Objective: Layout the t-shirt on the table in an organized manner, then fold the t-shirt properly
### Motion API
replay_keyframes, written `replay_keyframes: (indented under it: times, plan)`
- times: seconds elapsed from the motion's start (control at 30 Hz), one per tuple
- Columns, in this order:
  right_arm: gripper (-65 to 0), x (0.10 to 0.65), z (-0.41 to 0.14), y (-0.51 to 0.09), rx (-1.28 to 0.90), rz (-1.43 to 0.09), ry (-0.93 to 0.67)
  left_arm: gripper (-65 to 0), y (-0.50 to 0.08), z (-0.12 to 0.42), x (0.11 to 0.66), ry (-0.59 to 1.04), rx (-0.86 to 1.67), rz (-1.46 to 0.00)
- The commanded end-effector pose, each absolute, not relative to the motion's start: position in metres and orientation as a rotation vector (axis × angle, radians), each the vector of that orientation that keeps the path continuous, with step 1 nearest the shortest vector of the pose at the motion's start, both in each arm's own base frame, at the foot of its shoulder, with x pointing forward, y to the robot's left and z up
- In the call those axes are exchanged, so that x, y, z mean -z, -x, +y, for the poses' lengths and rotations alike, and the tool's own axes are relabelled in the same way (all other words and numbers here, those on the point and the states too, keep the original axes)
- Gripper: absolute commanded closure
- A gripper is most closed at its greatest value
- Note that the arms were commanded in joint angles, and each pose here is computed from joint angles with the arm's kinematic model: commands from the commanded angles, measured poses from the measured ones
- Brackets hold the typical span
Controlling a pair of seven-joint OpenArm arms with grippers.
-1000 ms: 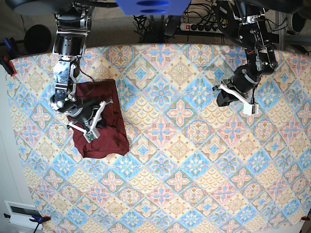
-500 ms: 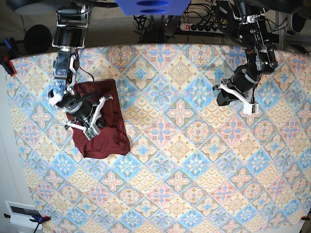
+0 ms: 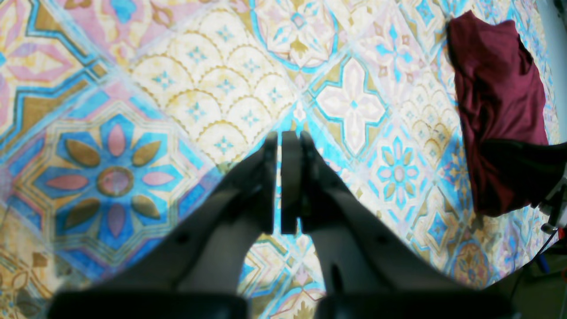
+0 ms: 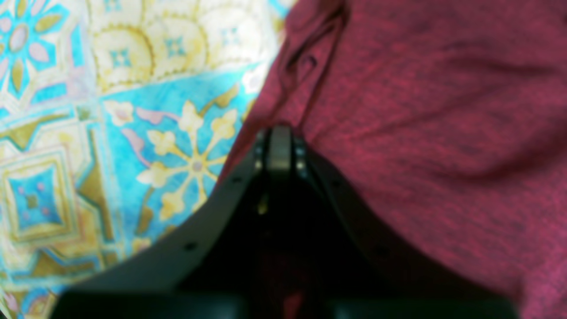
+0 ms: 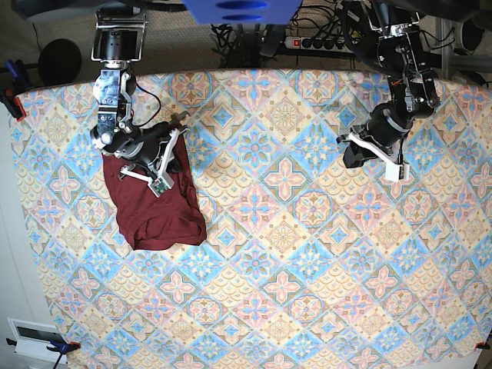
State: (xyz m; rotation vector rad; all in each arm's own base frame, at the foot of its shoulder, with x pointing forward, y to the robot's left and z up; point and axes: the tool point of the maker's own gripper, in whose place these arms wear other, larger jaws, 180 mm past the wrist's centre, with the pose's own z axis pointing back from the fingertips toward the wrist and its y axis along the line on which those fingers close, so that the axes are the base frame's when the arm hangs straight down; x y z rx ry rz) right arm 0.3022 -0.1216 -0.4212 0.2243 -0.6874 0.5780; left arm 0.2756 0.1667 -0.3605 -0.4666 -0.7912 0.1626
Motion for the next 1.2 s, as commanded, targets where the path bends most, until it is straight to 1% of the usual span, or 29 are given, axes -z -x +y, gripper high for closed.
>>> replay_keyframes:
  times: [0.0,0.13,0.27,0.37,0.43,0.57,0.9,1.03,1.17]
  plan:
    - [-0.3,0.412,-0.126,-0.309,-0.584,-0.714,-0.207,-0.2,-0.283,0.167,0.349,0.474,-0.15,-0.833]
    - [-0.3,0.407,-0.125,-0.306,-0.594,-0.729,-0.2,-0.2,-0.283,0.167,0.349,0.476,-0.151,-0.837]
    - [-0.3,0.376,-0.122,-0.309,-0.625,-0.813,-0.164,-0.2,-0.285,0.161,0.34,0.542,-0.171,-0.859]
    - [-0.3,0.345,-0.112,-0.305,-0.641,-0.898,-0.183,-0.2,-0.282,0.157,0.337,0.591,-0.19,-0.859]
    - [-0.3,0.332,-0.109,-0.298,-0.644,-0.92,-0.193,-0.2,-0.276,0.156,0.339,0.605,-0.2,-0.85]
    - [-0.3,0.341,-0.136,-0.276,-0.569,-0.876,-0.161,-0.2,-0.264,0.156,0.344,0.594,-0.2,-0.829]
    - [-0.3,0.393,-0.143,-0.257,-0.5,-0.728,-0.221,-0.2,-0.239,0.151,0.339,0.576,-0.172,-0.814]
    - [-0.3,0.392,-0.143,-0.257,-0.5,-0.728,-0.22,-0.2,-0.236,0.153,0.341,0.573,-0.179,-0.808]
    - [-0.3,0.381,-0.143,-0.249,-0.515,-0.75,-0.201,-0.2,-0.23,0.17,0.338,0.533,-0.212,-0.823]
